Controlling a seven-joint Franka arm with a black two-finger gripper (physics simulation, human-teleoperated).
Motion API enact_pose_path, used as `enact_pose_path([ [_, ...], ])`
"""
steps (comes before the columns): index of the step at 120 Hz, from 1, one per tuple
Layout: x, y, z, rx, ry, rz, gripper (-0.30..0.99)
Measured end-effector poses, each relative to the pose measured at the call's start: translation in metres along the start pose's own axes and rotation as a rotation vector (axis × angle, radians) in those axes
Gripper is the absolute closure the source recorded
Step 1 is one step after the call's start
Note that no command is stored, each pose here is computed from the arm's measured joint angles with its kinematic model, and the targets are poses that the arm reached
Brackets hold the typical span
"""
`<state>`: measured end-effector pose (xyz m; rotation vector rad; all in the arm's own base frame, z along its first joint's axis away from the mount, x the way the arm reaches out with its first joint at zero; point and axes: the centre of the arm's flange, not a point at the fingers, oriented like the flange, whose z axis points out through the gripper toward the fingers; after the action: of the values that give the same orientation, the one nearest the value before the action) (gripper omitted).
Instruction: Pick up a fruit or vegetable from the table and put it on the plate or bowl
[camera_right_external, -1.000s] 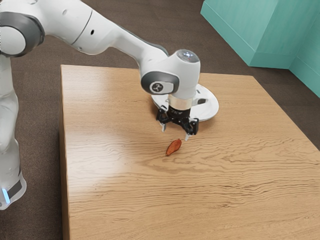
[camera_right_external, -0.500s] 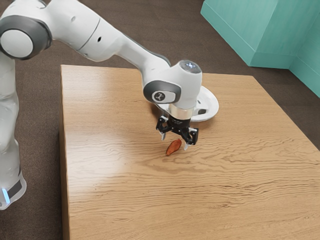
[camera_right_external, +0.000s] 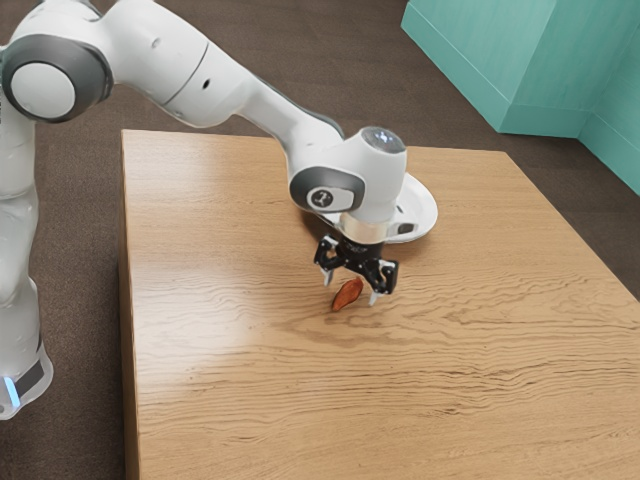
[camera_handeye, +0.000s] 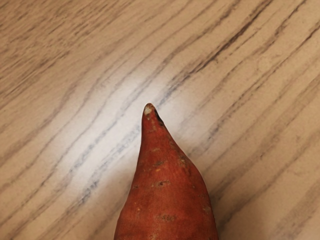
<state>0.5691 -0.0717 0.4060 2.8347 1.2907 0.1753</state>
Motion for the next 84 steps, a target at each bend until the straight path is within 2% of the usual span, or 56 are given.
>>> enact_pose_path([
  [13, -0.0009, 0.0031, 0.0029, -0.001, -0.001, 0.005, 0.03],
  [30, -0.0003, 0.0045, 0.0044, -0.002, 0.0, 0.005, 0.12],
  [43, 0.0039, 0.0023, 0.0083, 0.002, -0.003, -0.004, -0.06],
  [52, 0.0051, 0.0019, 0.0087, 0.0, -0.004, -0.007, -0.09],
  [84, 0.0014, 0.0044, -0.0001, -0.011, 0.006, 0.001, 0.32],
])
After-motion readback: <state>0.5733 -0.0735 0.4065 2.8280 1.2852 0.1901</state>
